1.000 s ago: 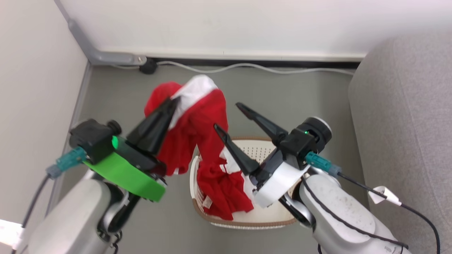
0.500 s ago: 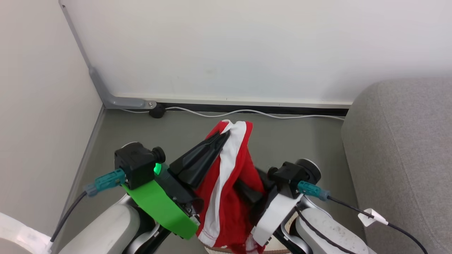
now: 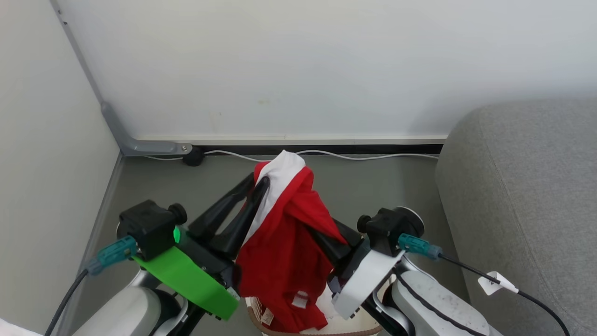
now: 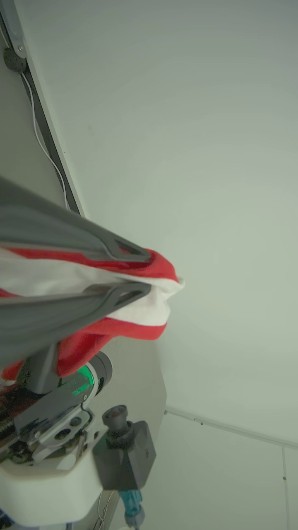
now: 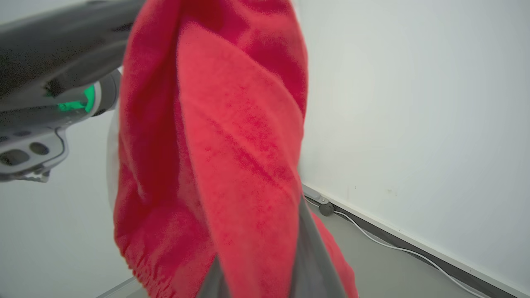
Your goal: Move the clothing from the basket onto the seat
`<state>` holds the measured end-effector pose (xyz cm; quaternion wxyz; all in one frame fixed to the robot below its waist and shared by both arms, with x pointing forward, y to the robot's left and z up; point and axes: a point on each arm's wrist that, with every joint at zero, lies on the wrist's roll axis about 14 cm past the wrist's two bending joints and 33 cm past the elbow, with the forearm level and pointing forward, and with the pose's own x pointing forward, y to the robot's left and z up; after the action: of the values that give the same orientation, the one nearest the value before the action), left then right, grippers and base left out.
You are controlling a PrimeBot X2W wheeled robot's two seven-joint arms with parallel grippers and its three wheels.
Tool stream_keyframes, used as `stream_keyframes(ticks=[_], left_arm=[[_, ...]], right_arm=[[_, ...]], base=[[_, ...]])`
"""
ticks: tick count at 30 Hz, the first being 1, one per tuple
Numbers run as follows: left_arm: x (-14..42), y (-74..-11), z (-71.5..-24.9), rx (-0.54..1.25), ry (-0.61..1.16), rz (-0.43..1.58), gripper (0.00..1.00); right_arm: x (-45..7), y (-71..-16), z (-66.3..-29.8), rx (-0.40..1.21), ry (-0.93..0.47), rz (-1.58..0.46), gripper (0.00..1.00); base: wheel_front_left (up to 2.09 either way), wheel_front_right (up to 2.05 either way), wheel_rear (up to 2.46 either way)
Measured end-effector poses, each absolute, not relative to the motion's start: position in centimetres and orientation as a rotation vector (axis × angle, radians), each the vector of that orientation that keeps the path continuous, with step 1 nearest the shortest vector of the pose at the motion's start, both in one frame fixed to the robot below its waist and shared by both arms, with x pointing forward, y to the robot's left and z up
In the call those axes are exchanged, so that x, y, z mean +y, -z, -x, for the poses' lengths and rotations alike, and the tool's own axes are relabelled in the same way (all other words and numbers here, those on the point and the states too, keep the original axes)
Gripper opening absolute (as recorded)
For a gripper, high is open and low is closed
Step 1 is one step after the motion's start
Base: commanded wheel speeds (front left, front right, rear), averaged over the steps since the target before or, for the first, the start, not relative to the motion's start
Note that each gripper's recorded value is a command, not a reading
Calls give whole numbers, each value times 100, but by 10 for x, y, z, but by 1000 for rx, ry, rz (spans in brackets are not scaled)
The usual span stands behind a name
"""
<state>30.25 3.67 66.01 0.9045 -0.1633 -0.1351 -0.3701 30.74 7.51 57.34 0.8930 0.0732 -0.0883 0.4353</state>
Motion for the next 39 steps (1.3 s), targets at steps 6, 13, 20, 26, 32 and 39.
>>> stream_keyframes(ticks=[6,13,20,26,32,39], left_arm=[[32,-643,-307,-225,759,355,100],[9,-632,-304,-183,828,383,100],[-14,-627,-302,-152,918,391,100],[-38,-621,-300,-123,1011,405,100],[-59,-618,-299,-102,1092,431,100],[-83,-617,-294,-92,1184,467,100]], right_arm=[[54,-580,-323,-209,-822,-150,0],[5,-589,-343,-250,-652,-121,0],[-50,-579,-353,-234,-467,-92,0],[-108,-570,-350,-219,-264,-86,0],[-158,-568,-339,-222,-104,-78,0],[-206,-561,-318,-203,55,-92,0]], base=[[0,0,0],[0,0,0],[0,0,0],[0,0,0],[0,0,0],[0,0,0]])
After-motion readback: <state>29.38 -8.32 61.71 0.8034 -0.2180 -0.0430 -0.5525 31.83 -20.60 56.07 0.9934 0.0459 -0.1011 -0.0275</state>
